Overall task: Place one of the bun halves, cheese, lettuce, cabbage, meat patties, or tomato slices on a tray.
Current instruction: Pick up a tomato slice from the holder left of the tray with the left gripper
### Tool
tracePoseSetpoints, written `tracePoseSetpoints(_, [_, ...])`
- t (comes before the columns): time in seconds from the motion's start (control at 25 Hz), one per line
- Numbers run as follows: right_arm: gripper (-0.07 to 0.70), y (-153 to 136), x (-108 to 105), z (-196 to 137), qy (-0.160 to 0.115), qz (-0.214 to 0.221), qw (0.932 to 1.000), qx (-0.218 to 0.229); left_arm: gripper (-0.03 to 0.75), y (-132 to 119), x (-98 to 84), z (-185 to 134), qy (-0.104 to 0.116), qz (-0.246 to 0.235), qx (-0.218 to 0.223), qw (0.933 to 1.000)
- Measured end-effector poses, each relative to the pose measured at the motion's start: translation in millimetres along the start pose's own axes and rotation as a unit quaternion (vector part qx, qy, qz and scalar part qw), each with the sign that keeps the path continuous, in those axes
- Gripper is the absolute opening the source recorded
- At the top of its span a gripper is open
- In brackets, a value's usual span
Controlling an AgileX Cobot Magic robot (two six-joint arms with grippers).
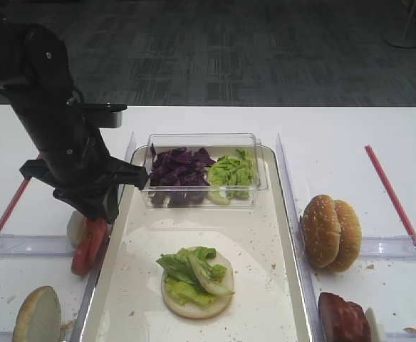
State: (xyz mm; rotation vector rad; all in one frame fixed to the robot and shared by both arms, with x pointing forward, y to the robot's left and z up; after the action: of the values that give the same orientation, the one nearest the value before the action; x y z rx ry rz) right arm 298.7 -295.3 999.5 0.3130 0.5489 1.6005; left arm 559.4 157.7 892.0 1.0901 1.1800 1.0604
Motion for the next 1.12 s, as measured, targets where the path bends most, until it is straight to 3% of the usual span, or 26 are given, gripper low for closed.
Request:
tracePoseSetpoints(0.36, [0.036, 0.0, 0.0, 0.0, 0.000, 0.000, 1.0000, 0.000, 0.158, 0.4, 10.3, 2.3, 0.002, 0.030, -0.007, 0.9995])
tracePoseSetpoints(0.8, [0.036, 0.0, 0.0, 0.0, 0.000, 0.000, 1.0000, 0.000, 0.076, 0.5, 10.9, 2.5, 0.003, 0.032, -0.007, 0.9995])
tracePoseSetpoints(1.12, [0.036, 0.0, 0.0, 0.0, 0.000, 0.000, 1.0000, 0.000, 0.065, 0.5, 11.8, 2.7, 0.002, 0.035, -0.008, 0.9994])
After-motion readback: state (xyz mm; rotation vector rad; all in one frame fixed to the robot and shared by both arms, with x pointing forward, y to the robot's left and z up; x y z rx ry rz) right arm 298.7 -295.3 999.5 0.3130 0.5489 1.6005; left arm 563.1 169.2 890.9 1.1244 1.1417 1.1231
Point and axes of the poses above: a point on each arm's last joint axis where the gripper is mounted, y pointing back along that axis away from the gripper, x along the wrist's bending axis when the last joint is at zero, z = x × y, the point moved 8 cm from there along -y, pointing out along that axis toward the gripper, and after that the axes turned 8 degrees about y, right-handed, at the moved point
